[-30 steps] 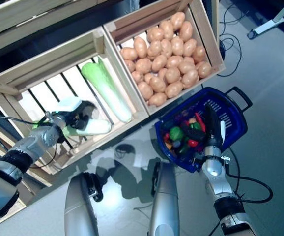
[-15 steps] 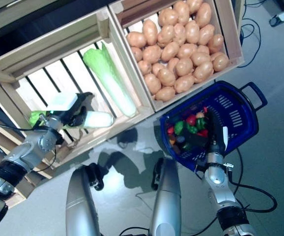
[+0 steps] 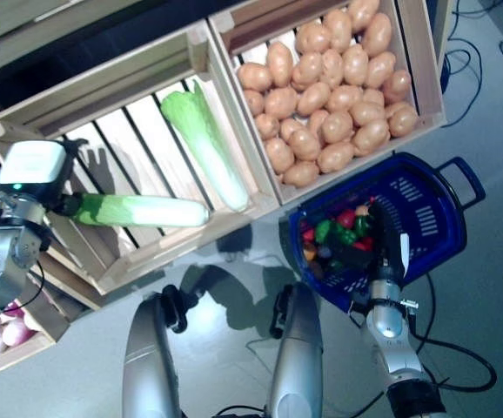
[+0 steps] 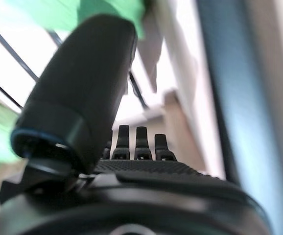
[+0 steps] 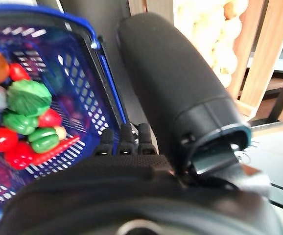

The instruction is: Put vegetables into the basket

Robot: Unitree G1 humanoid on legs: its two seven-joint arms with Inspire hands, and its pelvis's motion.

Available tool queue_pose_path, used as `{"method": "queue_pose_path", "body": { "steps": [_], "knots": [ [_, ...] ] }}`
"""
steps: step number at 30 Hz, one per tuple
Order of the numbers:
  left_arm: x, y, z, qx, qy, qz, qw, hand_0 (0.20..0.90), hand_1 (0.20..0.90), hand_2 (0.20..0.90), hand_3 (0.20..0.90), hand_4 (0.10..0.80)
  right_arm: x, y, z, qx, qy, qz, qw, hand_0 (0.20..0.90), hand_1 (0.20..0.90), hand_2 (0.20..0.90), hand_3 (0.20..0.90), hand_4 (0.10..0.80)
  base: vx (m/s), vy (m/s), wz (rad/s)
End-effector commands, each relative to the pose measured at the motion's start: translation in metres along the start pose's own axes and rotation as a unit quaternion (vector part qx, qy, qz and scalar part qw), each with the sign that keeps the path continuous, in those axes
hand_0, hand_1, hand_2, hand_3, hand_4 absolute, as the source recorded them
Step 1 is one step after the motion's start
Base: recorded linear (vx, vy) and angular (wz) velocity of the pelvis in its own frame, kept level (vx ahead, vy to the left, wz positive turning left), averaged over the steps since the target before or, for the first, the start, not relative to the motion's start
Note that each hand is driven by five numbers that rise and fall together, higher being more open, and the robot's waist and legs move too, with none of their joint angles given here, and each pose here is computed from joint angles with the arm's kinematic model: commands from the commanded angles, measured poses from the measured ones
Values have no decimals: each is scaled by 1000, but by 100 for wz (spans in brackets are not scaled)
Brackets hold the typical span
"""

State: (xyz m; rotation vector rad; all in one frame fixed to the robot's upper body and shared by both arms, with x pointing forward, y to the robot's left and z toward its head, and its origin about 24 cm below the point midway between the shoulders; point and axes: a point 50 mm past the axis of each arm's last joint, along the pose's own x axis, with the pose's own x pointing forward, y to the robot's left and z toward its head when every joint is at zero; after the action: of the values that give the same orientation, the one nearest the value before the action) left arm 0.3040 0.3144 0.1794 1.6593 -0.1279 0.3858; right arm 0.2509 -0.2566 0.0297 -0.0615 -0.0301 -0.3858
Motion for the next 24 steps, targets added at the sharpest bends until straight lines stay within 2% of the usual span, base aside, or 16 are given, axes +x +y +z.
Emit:
{"method": "queue_pose_path", "body": {
  "steps": [1,6,12,18,24],
  "knots": [
    [3,42,-8,38,-25,111,993,900,900,900,900,800,8,-7,31,6,-101,-35,994,900,900,900,900,800,51,-3,10],
    [-10,23,1,-5,-63,17,998,900,900,900,900,800,5,-11,25,-4,-87,-41,995,900,900,900,900,800,80,6,0],
    [-17,8,13,-14,-88,-75,993,900,900,900,900,800,6,-12,23,-11,-74,-38,996,900,900,900,900,800,50,8,2],
    [-15,4,24,-41,-115,-125,985,900,900,900,900,800,7,-14,22,-17,-70,-32,997,900,900,900,900,800,0,0,0],
    [-9,-2,29,-56,-134,-127,981,900,900,900,900,800,8,-17,21,-22,-73,-29,997,900,900,900,900,800,0,0,0]
  ]
}}
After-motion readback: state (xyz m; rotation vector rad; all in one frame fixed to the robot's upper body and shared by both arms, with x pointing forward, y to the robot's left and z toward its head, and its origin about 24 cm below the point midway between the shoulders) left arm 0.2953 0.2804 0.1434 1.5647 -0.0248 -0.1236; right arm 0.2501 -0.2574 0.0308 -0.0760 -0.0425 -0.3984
